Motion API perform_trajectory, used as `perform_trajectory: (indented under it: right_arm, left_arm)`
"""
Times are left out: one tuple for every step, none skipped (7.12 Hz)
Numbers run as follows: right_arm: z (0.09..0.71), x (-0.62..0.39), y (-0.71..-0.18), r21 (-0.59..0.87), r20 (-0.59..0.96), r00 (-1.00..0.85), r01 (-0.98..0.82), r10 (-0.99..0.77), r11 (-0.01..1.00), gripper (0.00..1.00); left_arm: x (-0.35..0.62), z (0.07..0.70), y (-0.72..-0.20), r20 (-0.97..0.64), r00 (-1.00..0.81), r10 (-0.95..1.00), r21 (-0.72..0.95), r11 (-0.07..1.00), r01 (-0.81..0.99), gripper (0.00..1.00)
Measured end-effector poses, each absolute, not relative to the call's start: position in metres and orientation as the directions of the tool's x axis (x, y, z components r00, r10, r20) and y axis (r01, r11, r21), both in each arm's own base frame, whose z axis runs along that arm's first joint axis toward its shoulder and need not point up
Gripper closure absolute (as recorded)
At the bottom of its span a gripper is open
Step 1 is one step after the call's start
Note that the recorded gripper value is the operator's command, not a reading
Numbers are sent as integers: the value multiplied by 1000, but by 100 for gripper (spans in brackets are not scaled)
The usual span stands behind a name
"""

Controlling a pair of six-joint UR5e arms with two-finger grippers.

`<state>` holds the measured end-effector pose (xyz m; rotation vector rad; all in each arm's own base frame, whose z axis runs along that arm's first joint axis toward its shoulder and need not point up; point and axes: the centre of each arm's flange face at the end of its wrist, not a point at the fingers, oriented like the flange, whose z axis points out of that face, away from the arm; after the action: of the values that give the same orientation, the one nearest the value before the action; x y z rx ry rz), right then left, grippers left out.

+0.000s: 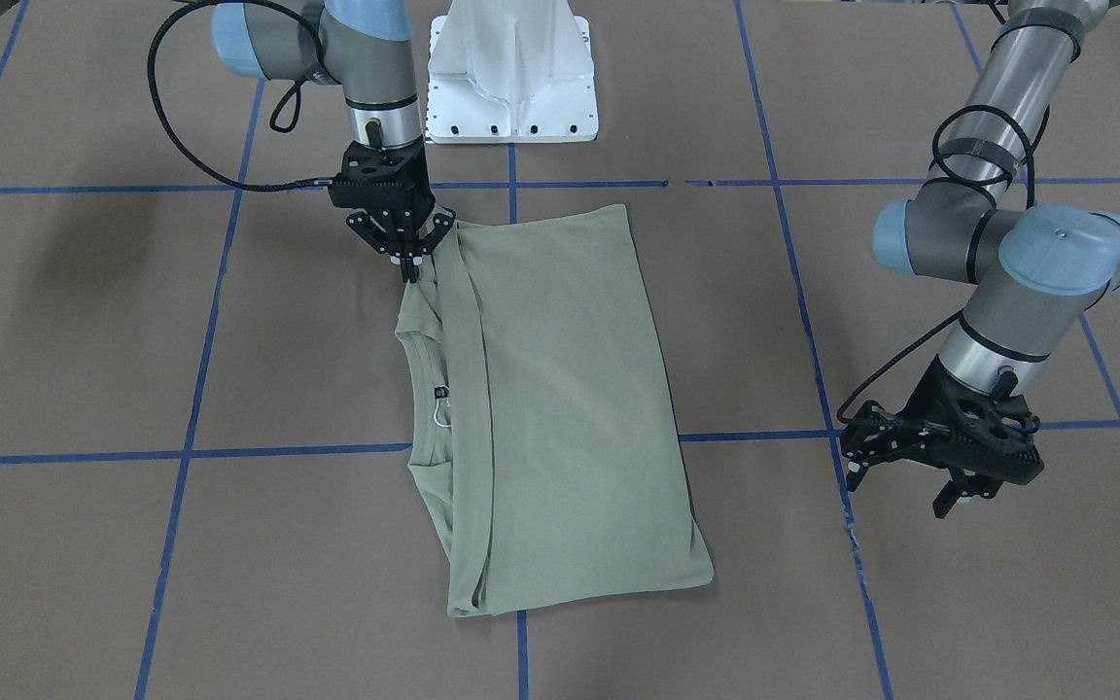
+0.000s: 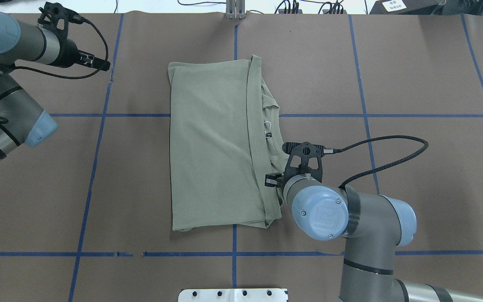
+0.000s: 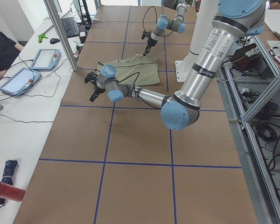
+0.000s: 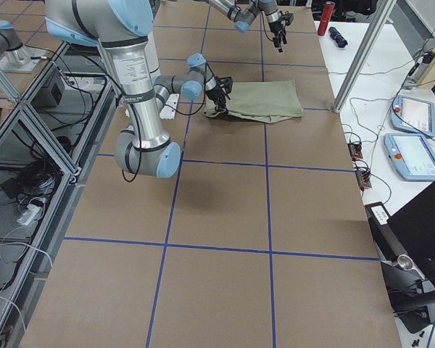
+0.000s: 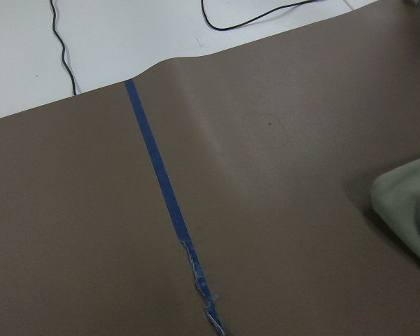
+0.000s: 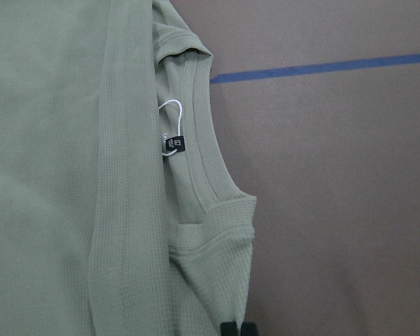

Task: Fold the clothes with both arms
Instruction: 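Grasp the shirt edge with the right gripper and pull it toward the robot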

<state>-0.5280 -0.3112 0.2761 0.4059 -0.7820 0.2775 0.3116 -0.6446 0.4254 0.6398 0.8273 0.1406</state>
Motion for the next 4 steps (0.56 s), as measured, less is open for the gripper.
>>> perform_trajectory:
  right_arm:
    - [282, -529, -300, 260, 721, 687, -386, 88, 885, 0]
    - [286, -531, -294, 275, 714, 696, -380, 77, 883, 0]
    - [280, -533, -297, 291, 705, 707, -360, 56, 887, 0]
    - [262, -536, -312, 305, 686, 727, -317, 24, 898, 0]
  left_arm:
    - [312, 425, -645, -641, 679, 357, 581, 805, 125, 0]
    - [312, 425, -644, -643, 677, 358, 580, 805, 125, 0]
    - [312, 424, -644, -646, 672, 362, 578, 807, 122, 0]
    - [313, 423, -643, -650, 666, 365, 575, 809, 118, 0]
